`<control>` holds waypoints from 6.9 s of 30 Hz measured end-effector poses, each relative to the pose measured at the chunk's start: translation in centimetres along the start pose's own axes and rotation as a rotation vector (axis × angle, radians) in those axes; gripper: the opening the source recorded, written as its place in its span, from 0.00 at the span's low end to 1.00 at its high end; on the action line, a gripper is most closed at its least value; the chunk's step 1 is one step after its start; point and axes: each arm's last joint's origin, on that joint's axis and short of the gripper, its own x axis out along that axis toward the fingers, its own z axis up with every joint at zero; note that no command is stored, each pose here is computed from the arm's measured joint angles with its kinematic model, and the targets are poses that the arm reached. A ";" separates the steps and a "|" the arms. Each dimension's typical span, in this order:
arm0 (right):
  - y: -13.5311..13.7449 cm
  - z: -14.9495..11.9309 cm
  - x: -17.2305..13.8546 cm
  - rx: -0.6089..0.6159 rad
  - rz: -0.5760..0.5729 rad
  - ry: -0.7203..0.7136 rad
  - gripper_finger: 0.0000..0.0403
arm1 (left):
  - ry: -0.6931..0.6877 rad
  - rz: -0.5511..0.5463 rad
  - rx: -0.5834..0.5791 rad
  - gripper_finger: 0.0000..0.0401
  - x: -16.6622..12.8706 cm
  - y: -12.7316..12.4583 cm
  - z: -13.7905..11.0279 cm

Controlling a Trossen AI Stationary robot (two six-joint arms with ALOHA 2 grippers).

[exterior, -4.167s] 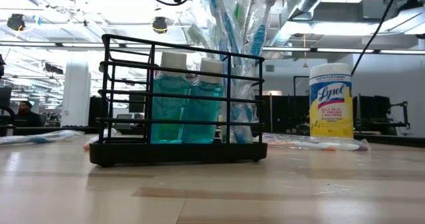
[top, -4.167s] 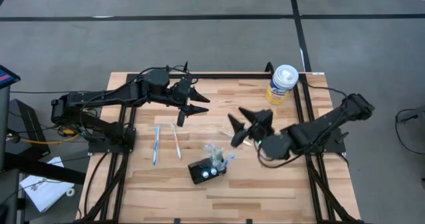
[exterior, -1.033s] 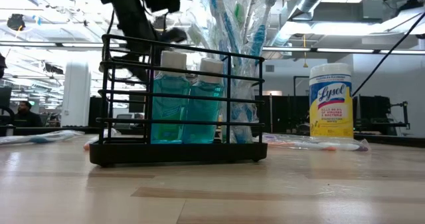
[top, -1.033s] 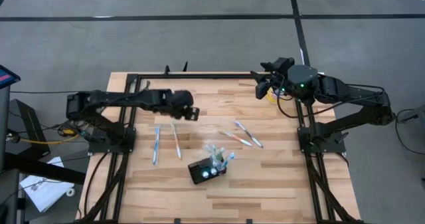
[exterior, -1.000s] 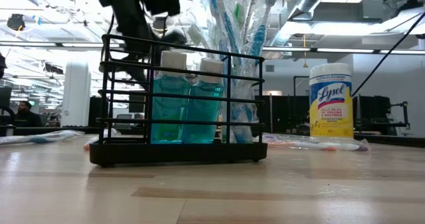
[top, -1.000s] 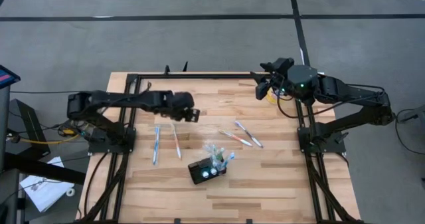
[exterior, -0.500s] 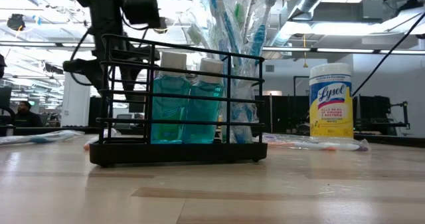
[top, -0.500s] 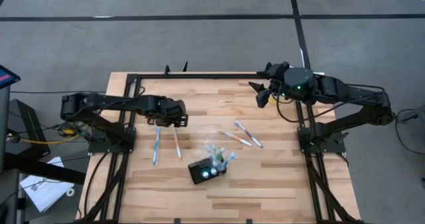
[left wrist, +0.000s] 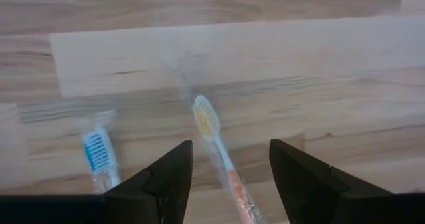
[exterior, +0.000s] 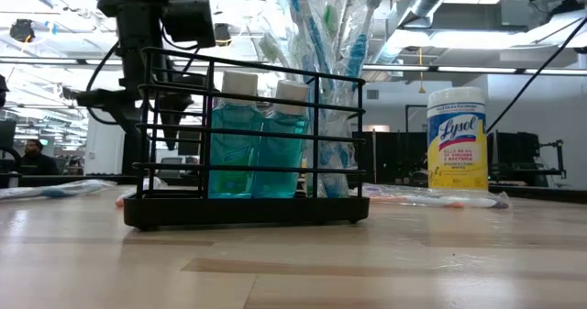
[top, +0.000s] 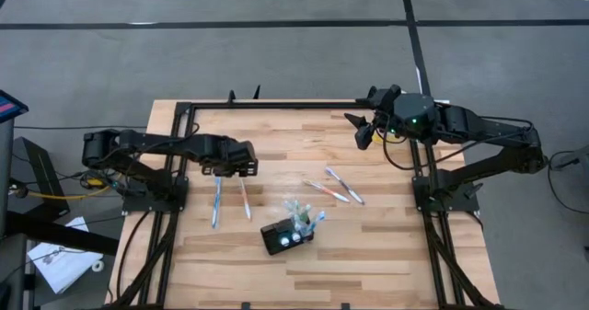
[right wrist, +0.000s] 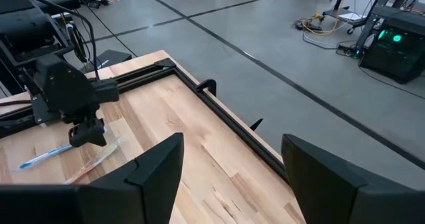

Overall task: Pick & Place toothbrushing station
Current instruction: Put the orange toothbrush into the mesh organizer

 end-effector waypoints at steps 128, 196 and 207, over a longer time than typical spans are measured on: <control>0.6 1.8 6.0 0.178 0.054 -0.147 0.40 | -1.126 -0.734 0.708 0.00 -12.5 -4.7 -17.4; 4.9 0.7 6.3 0.061 0.172 -0.115 0.40 | -1.188 -0.679 0.831 0.00 -1.3 -2.1 -19.9; 5.0 1.2 6.2 0.061 0.178 -0.163 0.40 | -1.302 -0.740 1.067 0.00 -4.2 -3.1 -19.2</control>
